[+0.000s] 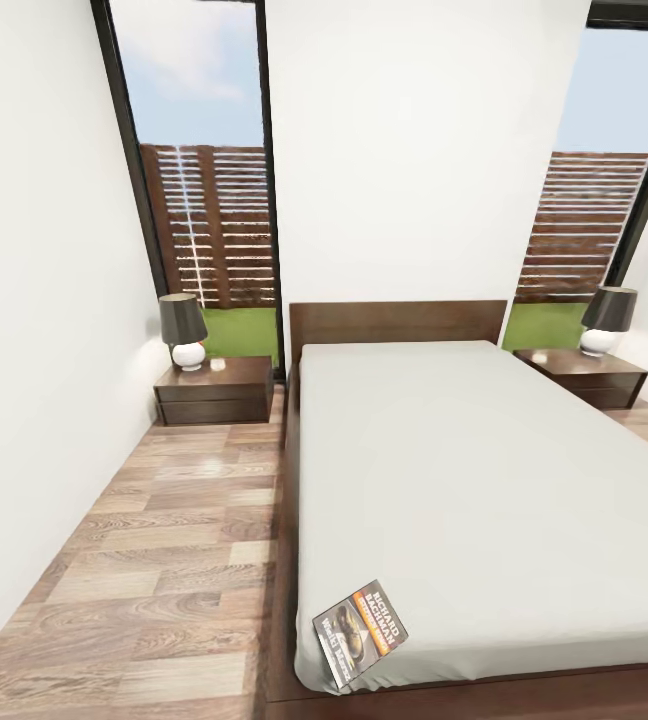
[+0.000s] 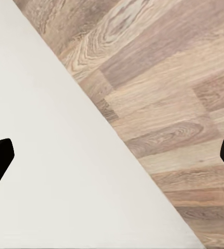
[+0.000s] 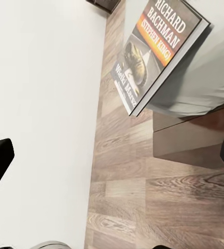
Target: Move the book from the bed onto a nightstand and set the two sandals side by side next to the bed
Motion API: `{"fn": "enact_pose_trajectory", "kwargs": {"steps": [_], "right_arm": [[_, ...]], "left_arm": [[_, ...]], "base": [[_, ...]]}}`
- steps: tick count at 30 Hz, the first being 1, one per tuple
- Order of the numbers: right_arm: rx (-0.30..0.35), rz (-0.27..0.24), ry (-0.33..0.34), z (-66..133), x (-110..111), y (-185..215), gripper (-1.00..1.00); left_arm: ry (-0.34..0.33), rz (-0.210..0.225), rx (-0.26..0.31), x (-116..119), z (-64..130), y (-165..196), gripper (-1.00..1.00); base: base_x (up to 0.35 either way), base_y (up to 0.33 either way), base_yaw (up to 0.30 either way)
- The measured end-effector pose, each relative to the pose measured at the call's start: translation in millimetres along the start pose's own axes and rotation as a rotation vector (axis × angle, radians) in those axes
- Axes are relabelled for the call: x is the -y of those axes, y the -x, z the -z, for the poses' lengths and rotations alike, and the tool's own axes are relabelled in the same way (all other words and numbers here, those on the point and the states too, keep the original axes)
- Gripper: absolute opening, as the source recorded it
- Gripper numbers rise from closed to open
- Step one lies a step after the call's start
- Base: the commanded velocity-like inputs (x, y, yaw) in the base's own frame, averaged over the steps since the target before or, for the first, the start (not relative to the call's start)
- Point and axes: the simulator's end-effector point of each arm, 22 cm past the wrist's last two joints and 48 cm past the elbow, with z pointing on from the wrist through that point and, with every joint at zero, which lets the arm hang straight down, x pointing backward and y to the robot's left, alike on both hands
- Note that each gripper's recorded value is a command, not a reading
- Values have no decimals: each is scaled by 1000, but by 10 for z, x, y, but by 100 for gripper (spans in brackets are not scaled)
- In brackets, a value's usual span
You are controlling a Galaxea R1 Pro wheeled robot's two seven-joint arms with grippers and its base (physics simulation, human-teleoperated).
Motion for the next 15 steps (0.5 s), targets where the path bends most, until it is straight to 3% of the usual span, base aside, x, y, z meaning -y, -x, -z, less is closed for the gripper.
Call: {"fn": "enact_pose_trajectory", "kwargs": {"steps": [7,15], "right_arm": [[1,2,0,-3,-2,5,100],[2,1,2,-9,-6,5,100]], "left_arm": [[-63,-30,-86,387,87,-386,100],[-125,-28,-177,804,222,-734,100]], "base": [[0,0,0],[0,0,0]]}}
